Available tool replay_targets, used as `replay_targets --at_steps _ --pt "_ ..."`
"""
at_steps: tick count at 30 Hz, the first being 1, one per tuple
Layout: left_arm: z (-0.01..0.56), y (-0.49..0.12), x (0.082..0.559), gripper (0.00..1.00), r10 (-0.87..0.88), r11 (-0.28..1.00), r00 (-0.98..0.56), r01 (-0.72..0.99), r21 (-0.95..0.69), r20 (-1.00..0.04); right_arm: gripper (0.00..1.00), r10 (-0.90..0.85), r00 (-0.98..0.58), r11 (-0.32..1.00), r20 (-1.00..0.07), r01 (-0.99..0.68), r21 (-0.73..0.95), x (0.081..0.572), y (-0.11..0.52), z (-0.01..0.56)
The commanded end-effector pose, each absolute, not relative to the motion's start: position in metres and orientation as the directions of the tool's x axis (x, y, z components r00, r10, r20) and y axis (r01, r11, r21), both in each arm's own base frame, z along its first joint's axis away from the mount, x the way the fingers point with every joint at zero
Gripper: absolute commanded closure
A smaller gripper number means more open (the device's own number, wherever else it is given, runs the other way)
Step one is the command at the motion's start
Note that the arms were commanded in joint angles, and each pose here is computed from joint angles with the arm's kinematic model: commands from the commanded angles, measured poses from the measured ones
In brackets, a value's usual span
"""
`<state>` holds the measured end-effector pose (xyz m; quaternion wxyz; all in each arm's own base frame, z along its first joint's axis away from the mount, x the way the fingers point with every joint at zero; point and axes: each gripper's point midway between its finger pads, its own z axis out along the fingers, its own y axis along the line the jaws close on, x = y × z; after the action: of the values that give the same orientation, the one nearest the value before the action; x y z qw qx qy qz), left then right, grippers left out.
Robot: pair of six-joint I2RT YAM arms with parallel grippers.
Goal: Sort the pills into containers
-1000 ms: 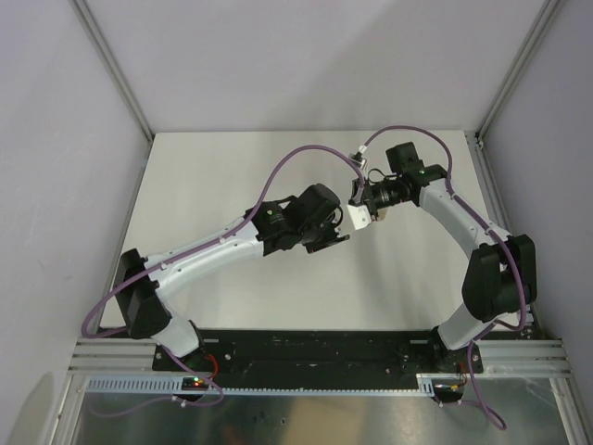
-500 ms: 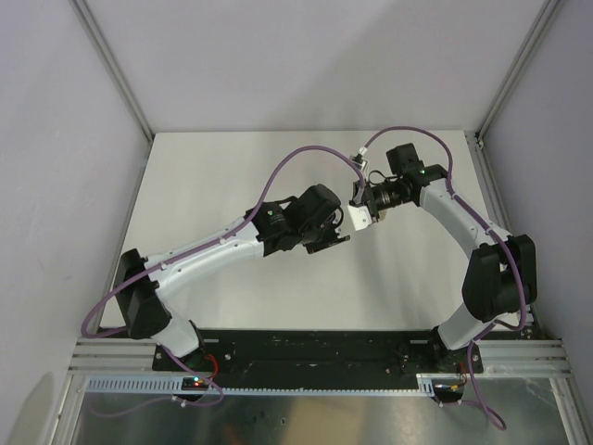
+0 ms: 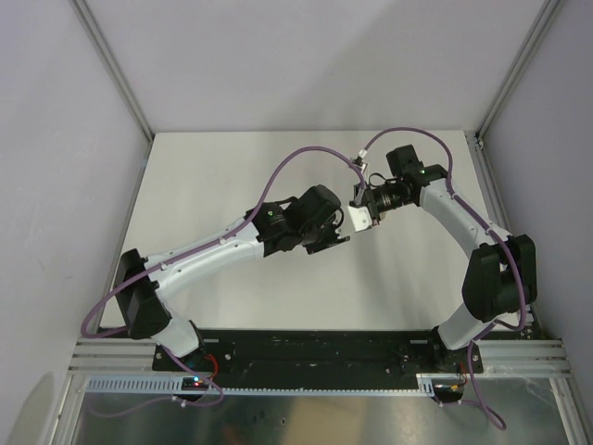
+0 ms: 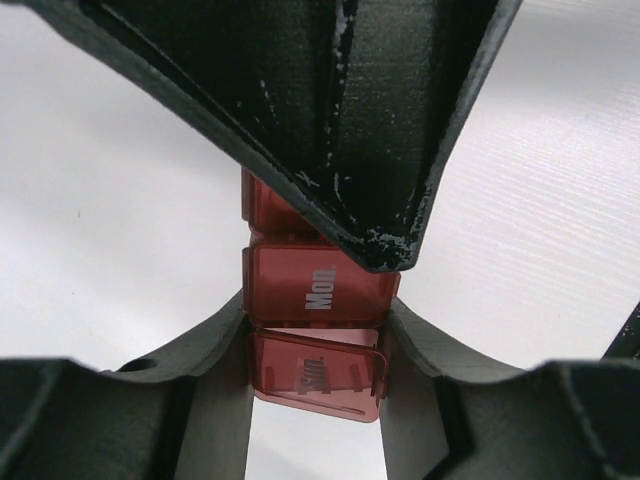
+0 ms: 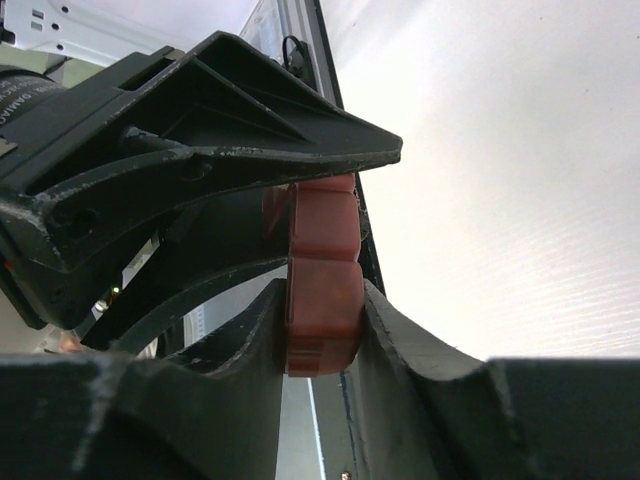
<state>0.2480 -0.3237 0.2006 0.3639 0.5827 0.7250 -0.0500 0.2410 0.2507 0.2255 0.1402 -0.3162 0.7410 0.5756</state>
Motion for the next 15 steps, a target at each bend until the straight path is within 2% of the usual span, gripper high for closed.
replay_targets --at_steps 1,5,8,11,15 --pt "0.2195 -0.323 0.2537 1.0 0.787 0.343 -0.038 0.857 0.385 -0.616 0.71 -0.312 -0.726 0.094 -0.614 -0.666 0.74 0.2339 0.2534 0.2423" --pt "0.2188 -0.3226 0.2545 1.0 0.789 0.343 -0.038 0.856 0.387 -0.613 0.96 -0.318 -0.721 0.099 -0.615 -0.671 0.735 0.233 0.2535 0.241" --pt "0.2183 -0.3226 0.2545 1.0 0.789 0.344 -0.041 0.857 0.385 -0.614 0.99 -0.318 -0.719 0.092 -0.618 -0.672 0.735 0.2322 0.2538 0.2421" --pt "0.2181 -0.3234 0.2542 1.0 0.787 0.344 -0.042 0.859 0.381 -0.616 0.99 -0.316 -0.718 0.086 -0.62 -0.672 0.735 0.2313 0.2543 0.2435" --pt "0.2198 -0.3249 0.2536 1.0 0.782 0.344 -0.042 0.861 0.375 -0.622 0.77 -0.314 -0.716 0.088 -0.624 -0.676 0.732 0.2309 0.2539 0.2454"
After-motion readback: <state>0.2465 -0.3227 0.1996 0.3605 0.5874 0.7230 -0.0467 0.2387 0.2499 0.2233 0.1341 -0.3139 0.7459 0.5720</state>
